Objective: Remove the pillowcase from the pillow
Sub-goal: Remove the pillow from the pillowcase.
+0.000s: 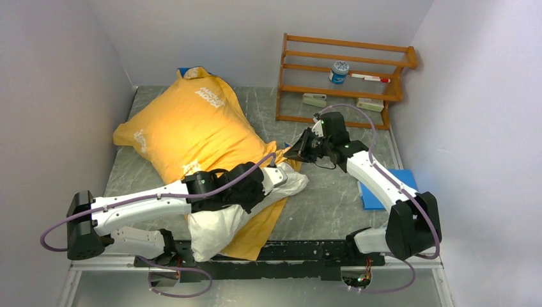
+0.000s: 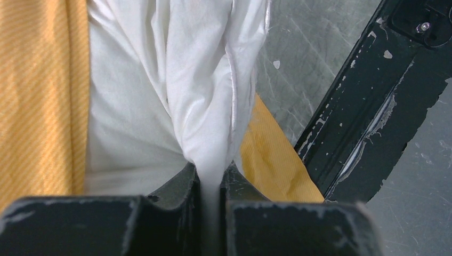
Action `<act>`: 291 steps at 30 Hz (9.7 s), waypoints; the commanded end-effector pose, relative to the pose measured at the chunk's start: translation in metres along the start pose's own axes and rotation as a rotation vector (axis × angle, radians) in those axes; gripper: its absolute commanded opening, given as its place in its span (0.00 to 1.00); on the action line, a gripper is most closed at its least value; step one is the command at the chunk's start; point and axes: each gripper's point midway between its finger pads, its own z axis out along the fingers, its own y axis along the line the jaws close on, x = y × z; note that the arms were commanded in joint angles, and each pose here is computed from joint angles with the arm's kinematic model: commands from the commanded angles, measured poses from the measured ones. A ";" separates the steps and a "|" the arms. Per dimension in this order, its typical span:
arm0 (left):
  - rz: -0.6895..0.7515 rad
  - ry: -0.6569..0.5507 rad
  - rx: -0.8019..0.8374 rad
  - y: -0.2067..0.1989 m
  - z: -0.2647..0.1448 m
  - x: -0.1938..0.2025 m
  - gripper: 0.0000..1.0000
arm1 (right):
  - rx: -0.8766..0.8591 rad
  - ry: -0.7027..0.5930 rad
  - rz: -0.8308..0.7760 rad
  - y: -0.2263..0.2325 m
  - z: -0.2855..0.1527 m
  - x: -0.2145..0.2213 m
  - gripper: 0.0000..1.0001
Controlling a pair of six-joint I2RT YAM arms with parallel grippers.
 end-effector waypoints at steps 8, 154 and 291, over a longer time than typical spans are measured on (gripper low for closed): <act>0.001 -0.007 0.223 -0.056 -0.005 0.004 0.05 | -0.161 -0.275 0.095 0.062 0.002 -0.085 0.04; -0.355 -0.109 -0.584 0.171 -0.061 -0.024 0.74 | 0.531 -0.367 0.026 -0.106 -0.106 -0.066 0.09; -0.480 -0.215 -0.732 0.106 0.047 0.064 0.05 | 0.176 -0.086 0.072 -0.068 -0.075 -0.036 0.17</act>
